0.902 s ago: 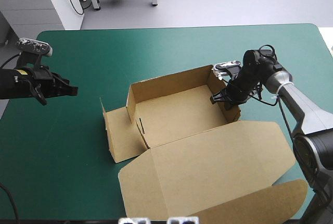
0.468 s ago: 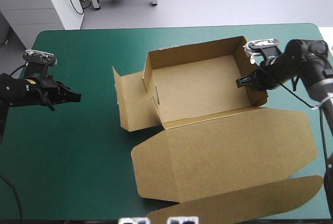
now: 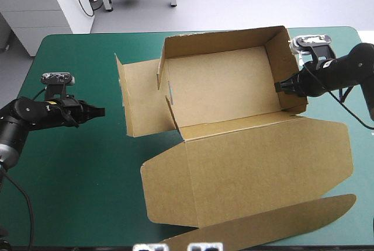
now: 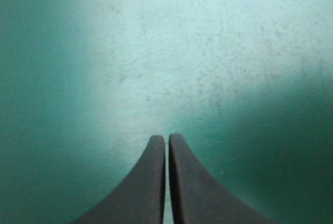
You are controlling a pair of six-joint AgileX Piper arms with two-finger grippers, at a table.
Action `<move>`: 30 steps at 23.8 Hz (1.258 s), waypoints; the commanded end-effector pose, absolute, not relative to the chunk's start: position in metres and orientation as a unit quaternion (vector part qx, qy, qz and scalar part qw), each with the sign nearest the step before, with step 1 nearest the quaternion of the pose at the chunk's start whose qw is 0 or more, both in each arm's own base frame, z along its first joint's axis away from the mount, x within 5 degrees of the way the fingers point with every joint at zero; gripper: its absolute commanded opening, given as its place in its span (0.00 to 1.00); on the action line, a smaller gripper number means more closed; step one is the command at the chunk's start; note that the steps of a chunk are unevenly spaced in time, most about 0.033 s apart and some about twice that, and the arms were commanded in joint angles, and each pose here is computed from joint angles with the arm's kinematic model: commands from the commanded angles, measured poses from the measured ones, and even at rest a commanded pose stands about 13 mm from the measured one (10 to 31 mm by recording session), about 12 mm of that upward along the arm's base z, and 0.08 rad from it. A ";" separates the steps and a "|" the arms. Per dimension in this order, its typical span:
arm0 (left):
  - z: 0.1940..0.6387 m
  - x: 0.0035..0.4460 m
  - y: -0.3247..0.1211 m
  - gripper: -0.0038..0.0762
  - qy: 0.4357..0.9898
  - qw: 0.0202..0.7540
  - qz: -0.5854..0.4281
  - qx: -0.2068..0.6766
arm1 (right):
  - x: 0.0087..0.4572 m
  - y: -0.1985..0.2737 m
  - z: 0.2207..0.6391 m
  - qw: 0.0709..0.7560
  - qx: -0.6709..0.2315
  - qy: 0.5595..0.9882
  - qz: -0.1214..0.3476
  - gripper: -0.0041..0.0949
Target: Fold the box
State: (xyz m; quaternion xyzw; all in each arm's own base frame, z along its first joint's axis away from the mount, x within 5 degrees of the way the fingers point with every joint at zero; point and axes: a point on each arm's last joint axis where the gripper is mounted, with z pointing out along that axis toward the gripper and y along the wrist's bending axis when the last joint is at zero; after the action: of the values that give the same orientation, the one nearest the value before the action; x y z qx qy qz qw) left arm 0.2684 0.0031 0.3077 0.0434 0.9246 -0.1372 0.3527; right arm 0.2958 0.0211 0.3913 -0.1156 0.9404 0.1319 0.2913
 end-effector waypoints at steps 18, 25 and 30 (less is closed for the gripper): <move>0.327 0.281 -0.070 0.06 0.828 0.382 -0.399 0.096 | 0.288 0.025 0.413 0.343 -0.116 0.918 0.160 0.02; 0.353 0.265 -0.087 0.06 0.727 0.384 -0.545 0.167 | 0.289 0.023 0.412 0.341 -0.114 0.922 0.144 0.02; 0.361 0.259 -0.090 0.06 0.700 0.377 -0.572 0.200 | 0.292 0.035 0.413 0.355 -0.117 0.918 0.131 0.03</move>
State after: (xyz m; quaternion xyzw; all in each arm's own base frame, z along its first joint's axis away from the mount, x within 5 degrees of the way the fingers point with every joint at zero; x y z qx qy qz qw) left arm 0.2673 -0.0867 0.3332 0.1772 0.7457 -0.5363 0.3534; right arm 0.2966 0.0265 0.3918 -0.1259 0.9378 0.1258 0.2982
